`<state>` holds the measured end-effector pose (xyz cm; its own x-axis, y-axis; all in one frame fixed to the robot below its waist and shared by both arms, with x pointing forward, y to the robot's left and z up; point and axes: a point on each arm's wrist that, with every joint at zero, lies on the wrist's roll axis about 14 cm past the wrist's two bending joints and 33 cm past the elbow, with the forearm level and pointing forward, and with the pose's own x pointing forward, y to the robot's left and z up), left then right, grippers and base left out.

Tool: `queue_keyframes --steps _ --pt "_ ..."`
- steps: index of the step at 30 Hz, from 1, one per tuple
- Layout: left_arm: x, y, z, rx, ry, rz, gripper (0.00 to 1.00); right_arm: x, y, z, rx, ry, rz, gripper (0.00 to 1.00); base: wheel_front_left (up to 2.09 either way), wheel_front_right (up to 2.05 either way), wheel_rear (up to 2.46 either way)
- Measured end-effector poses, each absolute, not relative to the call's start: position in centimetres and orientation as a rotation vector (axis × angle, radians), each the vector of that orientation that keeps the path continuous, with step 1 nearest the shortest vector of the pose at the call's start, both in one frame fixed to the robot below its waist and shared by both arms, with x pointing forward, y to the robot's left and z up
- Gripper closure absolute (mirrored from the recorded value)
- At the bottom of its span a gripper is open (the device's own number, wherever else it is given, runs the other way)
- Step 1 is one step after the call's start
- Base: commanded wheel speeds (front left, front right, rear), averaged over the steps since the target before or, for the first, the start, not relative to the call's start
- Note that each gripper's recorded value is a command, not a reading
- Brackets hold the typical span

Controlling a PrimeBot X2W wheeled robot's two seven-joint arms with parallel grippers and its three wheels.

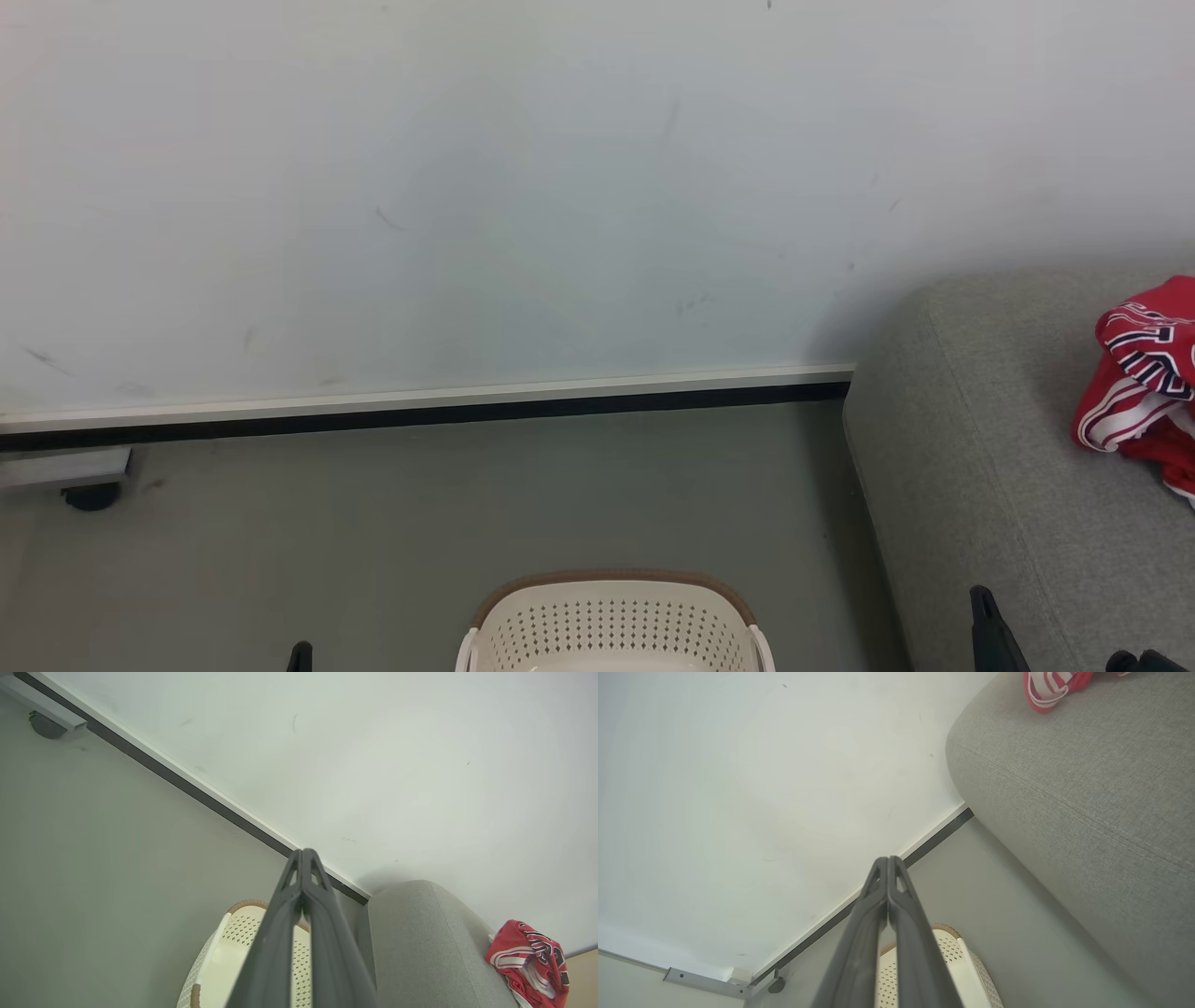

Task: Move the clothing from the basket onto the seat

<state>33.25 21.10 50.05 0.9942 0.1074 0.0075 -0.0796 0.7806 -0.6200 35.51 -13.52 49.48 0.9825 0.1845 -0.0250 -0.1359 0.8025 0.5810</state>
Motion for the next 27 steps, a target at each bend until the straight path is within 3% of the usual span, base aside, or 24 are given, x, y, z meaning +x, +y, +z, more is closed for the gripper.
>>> queue_keyframes --steps 27 --pt "35.3 19.8 50.2 -1.007 -0.01 0.057 1.0 35.8 -17.1 49.5 0.978 0.069 0.058 1.0 0.0 0.0 0.0"
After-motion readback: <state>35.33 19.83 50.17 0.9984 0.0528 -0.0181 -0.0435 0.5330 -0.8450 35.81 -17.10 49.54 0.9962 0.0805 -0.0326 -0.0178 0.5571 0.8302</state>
